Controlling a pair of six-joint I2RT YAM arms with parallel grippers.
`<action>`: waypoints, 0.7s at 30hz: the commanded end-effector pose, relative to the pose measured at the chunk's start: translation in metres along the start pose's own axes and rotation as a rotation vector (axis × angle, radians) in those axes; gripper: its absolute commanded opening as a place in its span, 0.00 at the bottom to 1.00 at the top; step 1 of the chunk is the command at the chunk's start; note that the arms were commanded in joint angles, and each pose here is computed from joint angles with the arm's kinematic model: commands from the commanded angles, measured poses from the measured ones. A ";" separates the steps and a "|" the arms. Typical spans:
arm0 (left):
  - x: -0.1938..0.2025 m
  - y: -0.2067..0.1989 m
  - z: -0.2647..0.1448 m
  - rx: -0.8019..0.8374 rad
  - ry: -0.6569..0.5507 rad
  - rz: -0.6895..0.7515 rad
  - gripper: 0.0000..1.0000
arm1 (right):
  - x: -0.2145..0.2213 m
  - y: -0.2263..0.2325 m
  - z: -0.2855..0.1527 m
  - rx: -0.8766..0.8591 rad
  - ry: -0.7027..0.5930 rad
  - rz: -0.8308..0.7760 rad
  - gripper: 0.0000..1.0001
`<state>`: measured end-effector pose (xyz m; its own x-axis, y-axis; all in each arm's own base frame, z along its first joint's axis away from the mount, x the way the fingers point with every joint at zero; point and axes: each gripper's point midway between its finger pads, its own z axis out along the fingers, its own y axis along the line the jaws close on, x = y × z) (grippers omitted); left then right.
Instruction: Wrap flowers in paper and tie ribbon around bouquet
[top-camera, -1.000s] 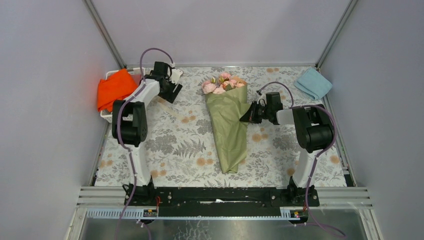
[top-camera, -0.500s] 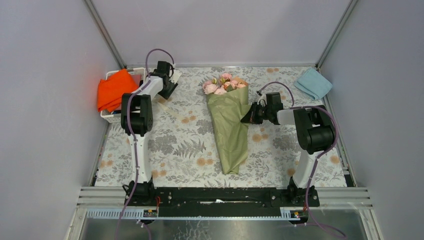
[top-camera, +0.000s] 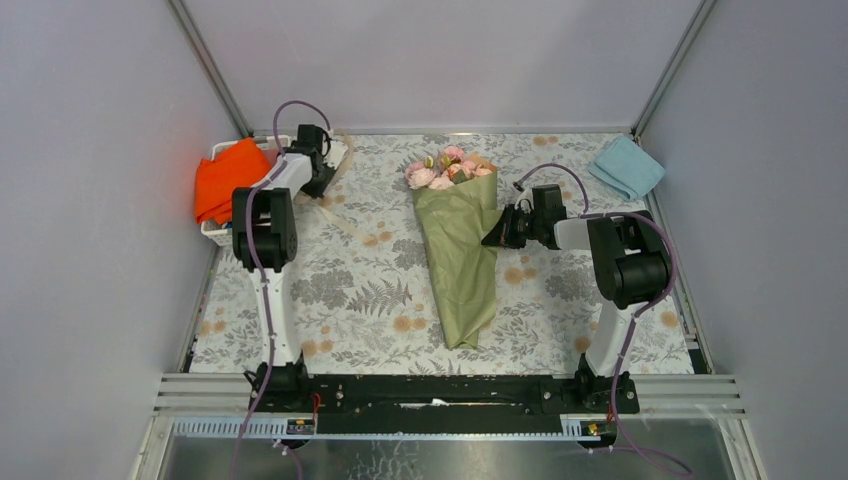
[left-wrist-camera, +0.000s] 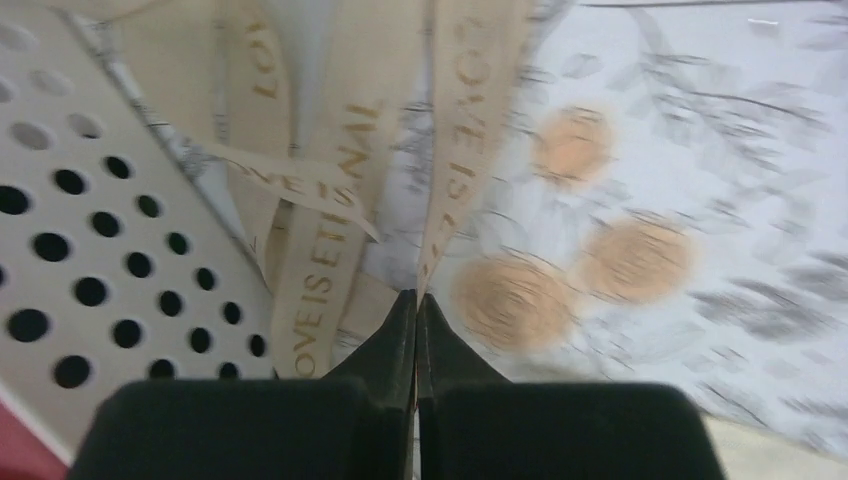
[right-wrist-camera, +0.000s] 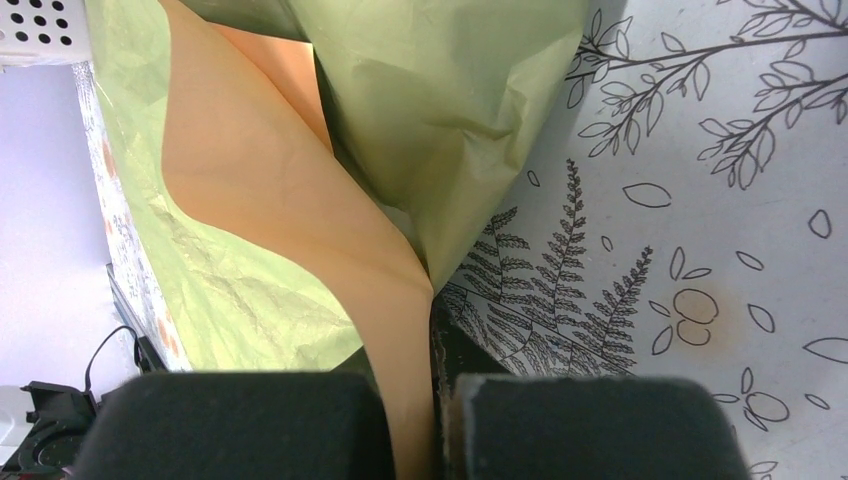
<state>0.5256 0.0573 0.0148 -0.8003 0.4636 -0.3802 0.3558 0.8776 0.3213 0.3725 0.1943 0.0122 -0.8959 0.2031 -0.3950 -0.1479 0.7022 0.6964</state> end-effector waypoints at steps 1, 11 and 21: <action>-0.041 -0.035 -0.075 0.236 -0.181 -0.086 0.00 | -0.017 0.012 -0.011 0.008 -0.031 -0.041 0.00; -0.059 -0.126 -0.379 0.718 -0.702 0.006 0.00 | -0.025 0.017 -0.013 0.013 -0.040 -0.039 0.00; 0.009 -0.186 -0.359 0.972 -0.485 -0.172 0.00 | -0.035 0.030 -0.024 0.012 -0.059 -0.034 0.00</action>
<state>0.3016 -0.1404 0.3041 -0.4844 0.1578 -0.8605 0.7412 0.5966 -0.3078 0.3722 0.1917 0.0220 -0.9077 0.2057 -0.3658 -0.1133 0.7192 0.6855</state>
